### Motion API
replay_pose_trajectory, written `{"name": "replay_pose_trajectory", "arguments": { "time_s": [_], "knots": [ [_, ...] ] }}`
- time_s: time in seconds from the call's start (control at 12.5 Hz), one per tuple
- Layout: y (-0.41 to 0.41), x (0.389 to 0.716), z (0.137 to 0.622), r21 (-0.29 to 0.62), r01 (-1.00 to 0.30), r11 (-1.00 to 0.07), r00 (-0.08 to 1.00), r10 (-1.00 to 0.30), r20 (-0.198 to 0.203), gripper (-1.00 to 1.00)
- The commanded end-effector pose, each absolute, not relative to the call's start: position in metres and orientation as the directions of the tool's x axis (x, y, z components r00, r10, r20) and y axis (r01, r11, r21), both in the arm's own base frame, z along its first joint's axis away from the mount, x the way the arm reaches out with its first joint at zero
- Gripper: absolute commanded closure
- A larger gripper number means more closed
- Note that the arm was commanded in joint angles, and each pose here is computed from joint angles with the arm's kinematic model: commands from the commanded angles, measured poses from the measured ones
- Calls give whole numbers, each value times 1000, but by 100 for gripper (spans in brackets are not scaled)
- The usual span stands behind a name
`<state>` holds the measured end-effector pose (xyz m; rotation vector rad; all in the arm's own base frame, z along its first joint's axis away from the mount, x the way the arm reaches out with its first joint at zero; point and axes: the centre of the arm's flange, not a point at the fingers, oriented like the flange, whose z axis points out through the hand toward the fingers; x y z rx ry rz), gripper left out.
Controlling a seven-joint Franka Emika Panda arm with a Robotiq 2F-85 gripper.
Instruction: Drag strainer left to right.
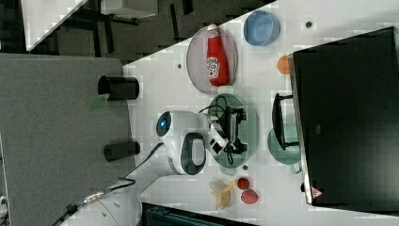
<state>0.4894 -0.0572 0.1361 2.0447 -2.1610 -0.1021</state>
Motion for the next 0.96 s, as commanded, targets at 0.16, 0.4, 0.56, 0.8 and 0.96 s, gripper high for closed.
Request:
{"name": "replay_pose_trajectory", "arguments": {
  "time_s": [0.16, 0.4, 0.56, 0.8, 0.96],
  "knots": [
    [-79, 493, 148, 124, -992, 9, 0, -998, 71, -100],
    [-91, 490, 148, 126, -992, 20, -10, -997, 78, -100],
    [-88, 494, 154, 117, -988, -98, 106, -992, 65, -100],
    [-69, 504, 190, 98, -949, -299, 305, -951, 47, -100],
    [-50, 515, 237, 70, -938, -340, 344, -937, 62, -100]
  ]
}}
